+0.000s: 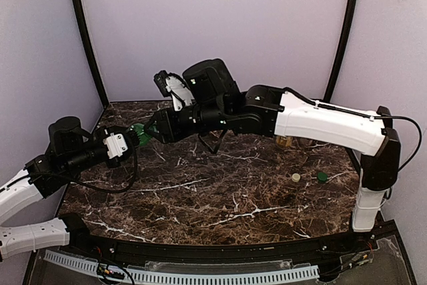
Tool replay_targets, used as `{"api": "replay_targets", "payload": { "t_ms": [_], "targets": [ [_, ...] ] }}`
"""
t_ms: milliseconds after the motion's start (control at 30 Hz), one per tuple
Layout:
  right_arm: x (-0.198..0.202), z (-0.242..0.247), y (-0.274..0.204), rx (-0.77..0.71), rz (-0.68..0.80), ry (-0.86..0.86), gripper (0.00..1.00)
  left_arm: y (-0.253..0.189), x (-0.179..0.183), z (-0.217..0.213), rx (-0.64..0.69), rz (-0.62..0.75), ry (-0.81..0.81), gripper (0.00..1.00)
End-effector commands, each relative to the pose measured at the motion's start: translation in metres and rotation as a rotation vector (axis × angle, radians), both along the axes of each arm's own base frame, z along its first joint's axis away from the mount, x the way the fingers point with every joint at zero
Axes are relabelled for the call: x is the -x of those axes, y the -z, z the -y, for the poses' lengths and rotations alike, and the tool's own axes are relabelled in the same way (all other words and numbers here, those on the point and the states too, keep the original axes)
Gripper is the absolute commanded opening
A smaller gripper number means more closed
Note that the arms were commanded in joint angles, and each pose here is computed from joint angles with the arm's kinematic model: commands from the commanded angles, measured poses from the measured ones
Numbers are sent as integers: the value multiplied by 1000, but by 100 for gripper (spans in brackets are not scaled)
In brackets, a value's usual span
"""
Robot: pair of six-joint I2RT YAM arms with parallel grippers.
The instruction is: Unscrew the bottle caps
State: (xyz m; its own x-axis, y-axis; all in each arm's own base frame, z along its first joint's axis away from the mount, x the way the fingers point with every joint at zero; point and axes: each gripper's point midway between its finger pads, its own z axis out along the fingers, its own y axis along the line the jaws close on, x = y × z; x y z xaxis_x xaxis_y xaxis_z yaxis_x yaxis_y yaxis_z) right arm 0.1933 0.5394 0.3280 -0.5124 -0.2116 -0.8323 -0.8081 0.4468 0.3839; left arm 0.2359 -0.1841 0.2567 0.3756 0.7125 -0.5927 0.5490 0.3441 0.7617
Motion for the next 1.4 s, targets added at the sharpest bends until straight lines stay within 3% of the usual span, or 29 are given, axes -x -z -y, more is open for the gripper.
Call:
{"api": "replay_targets", "payload": {
  "t_ms": [0, 167, 333, 467, 667, 867, 1367],
  "targets": [
    [2, -7, 8, 14, 3, -8, 50, 0, 1, 2, 5, 16, 7, 12],
    [1, -8, 10, 19, 6, -9, 31, -1, 0, 2, 3, 20, 6, 12],
    [3, -8, 5, 14, 64, -41, 0, 1, 2, 2, -4, 15, 15, 12],
    [22, -11, -3, 14, 230, -217, 0, 9, 10, 5, -19, -31, 56, 11],
    [89, 15, 6, 107, 765, -620, 0, 43, 40, 9, -103, -184, 178, 10],
    [99, 45, 24, 250, 1141, -747, 0, 64, 64, 10, -165, -242, 292, 10],
    [86, 55, 35, 476, 1495, -764, 0, 75, 79, 11, -194, -284, 362, 9]
  ]
}}
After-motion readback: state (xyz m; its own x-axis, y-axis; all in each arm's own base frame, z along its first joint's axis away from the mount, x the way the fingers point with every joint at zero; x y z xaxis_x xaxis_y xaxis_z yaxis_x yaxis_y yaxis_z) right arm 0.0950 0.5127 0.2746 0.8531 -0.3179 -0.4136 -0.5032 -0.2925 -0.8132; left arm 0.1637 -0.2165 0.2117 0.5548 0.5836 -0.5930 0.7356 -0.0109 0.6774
